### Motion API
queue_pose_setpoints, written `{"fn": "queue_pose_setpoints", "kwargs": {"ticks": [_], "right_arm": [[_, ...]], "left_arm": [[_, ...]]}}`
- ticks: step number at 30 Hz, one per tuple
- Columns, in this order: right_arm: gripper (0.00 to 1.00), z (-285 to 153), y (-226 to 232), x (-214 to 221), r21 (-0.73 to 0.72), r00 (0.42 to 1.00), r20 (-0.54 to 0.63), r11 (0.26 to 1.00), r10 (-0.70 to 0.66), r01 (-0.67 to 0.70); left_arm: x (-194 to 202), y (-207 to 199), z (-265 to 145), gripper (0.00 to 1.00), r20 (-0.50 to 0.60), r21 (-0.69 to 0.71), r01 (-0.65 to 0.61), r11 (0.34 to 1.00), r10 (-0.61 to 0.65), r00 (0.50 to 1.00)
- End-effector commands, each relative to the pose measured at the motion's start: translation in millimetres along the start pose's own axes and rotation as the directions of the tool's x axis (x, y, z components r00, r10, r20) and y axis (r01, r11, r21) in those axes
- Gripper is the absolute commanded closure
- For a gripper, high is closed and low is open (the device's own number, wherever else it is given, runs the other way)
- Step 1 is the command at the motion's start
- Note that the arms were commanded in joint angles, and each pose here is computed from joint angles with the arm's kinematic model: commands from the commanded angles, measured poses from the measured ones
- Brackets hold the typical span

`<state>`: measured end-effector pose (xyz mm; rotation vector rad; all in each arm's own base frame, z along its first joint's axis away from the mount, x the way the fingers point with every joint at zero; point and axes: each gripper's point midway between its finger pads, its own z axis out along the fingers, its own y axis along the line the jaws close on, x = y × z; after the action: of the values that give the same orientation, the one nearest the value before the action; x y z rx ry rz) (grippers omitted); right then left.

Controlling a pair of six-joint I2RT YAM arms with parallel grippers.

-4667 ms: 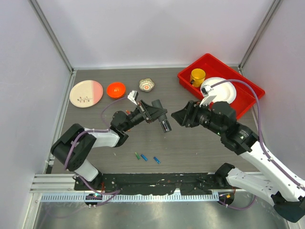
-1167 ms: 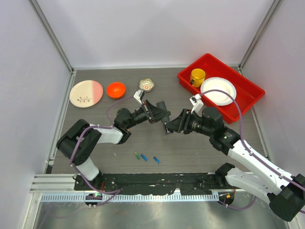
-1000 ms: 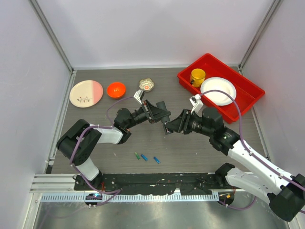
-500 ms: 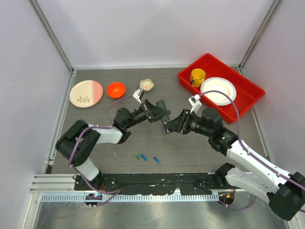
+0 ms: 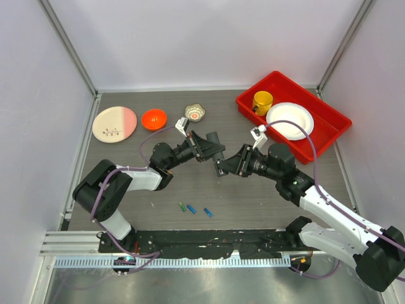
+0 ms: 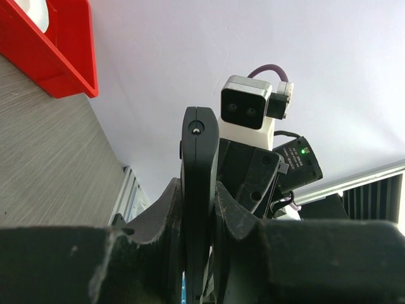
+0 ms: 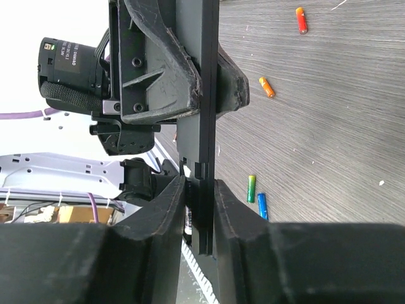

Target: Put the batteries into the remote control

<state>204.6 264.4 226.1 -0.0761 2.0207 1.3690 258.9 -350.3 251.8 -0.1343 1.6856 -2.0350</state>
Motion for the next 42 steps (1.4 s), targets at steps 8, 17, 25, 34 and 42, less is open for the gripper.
{"fn": "queue_pose_setpoints", "kwargs": {"ticks": [8,17,25,34,42], "right_arm": [[0.43,-4,8,-10,0.009,1.0,0.027,1.0,-0.01,0.01],[0.36,-22,22,-33,0.078,0.989,0.05,0.988,-0.137,0.133],[0.34,-40,13,-47,0.233,0.955,-0.004,0.929,-0.296,0.289],[0.34,-43,7,-61,0.394,0.87,-0.128,0.78,-0.476,0.486],[0.34,-20,22,-38,0.412,0.785,-0.224,0.674,-0.578,0.614]], "left_arm": [[-8,-80,-5,1.0,0.067,0.279,-0.16,0.947,0.147,0.987],[-8,-68,-5,1.0,0.072,0.252,-0.163,0.954,0.149,0.986],[-11,-49,1,1.0,0.073,0.195,-0.144,0.97,0.132,0.989],[-20,-3,8,1.0,0.062,-0.089,-0.185,0.979,0.191,0.98],[-28,27,4,1.0,0.084,-0.254,-0.134,0.958,0.16,0.984]]}}
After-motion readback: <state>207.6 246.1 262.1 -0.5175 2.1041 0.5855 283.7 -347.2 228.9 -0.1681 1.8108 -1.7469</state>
